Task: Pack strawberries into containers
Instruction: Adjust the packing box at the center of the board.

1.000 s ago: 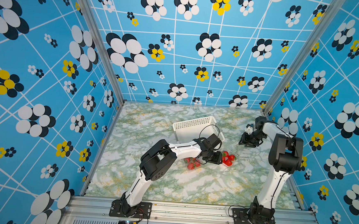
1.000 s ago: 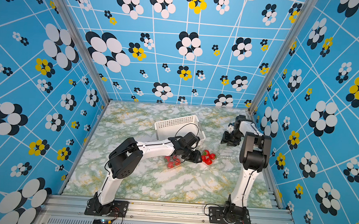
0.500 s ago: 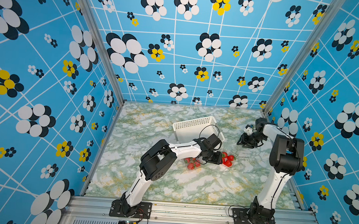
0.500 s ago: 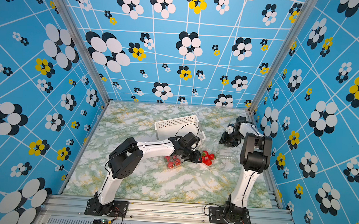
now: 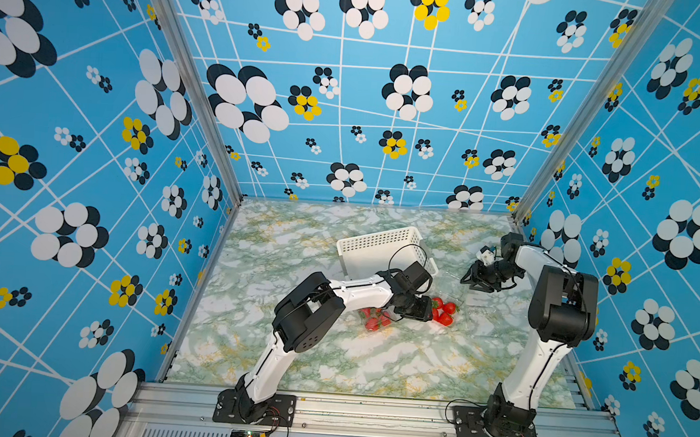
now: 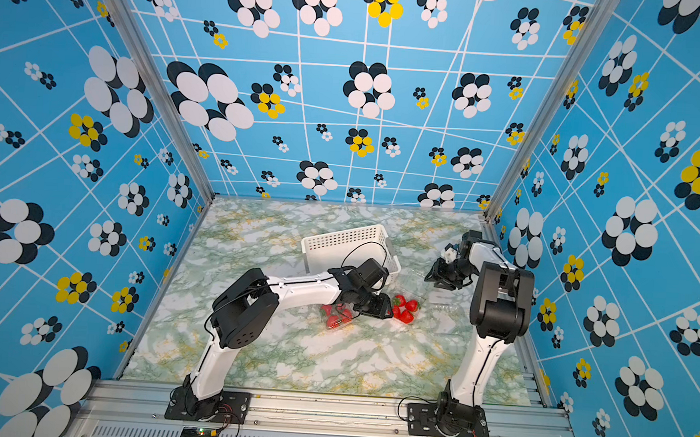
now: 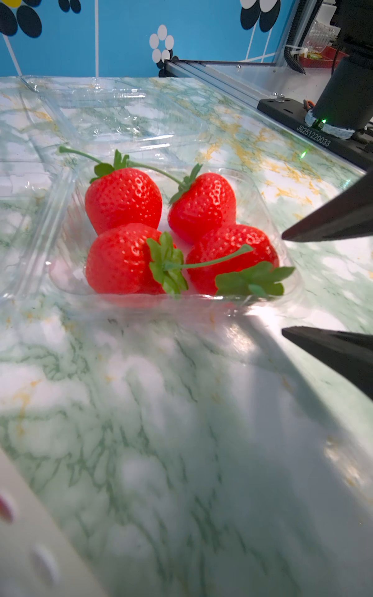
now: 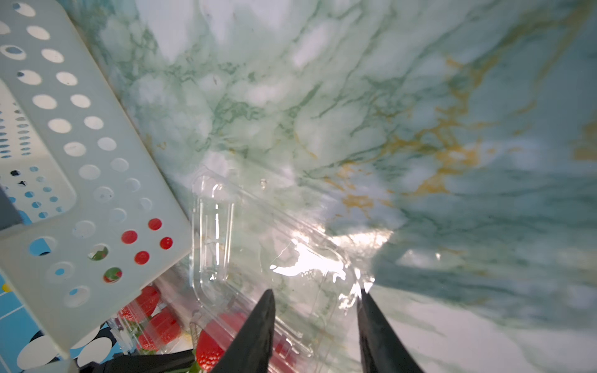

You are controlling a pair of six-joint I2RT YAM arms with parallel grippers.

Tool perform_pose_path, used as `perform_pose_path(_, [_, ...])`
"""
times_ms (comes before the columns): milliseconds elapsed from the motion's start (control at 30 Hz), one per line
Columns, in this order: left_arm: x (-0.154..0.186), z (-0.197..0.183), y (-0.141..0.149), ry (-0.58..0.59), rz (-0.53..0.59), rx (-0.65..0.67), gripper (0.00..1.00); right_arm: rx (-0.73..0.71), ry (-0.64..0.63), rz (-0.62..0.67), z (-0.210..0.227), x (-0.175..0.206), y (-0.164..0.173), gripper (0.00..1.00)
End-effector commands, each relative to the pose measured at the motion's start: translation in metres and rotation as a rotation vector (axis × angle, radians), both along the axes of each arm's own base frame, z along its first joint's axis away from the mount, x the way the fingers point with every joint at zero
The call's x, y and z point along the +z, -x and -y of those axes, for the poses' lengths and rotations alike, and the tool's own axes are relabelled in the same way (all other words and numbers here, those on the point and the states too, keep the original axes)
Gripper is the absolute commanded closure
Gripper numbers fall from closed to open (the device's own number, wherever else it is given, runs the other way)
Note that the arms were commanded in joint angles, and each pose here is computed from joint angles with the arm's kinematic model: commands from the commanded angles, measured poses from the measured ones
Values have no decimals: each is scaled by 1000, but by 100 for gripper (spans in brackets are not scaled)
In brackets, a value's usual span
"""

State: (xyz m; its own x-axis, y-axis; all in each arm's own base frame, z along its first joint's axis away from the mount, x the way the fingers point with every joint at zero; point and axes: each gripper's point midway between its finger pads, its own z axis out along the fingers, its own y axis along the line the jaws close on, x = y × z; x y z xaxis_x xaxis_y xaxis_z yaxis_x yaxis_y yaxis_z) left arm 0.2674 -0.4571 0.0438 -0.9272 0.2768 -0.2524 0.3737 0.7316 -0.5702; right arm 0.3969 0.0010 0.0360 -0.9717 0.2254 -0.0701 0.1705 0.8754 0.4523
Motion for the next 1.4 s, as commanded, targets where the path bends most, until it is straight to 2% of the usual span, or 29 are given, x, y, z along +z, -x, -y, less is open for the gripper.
perform_pose_path(0, [3,-18,3,-33,-8,53,56,-26,2,11,3,10,-2,55])
perform_pose_path(167, [13,-20,9,-6,-3,55,56,-52,43,-5,11,6,-9,51])
perform_pose_path(367, [29,-4,23,42,5,16,55,-74,98,-19,22,3,-14,49])
perform_pose_path(667, [18,11,34,24,-28,8,54,-102,213,-40,44,-2,-26,49])
perform_pose_path(833, [19,20,32,47,-30,16,52,-93,204,-42,43,-8,-29,49])
perform_pose_path(933, [16,28,33,54,-43,10,52,-80,207,-15,45,-1,-43,49])
perform_pose_path(1367, [1,35,40,23,-71,15,50,-8,190,-19,34,-15,-62,50])
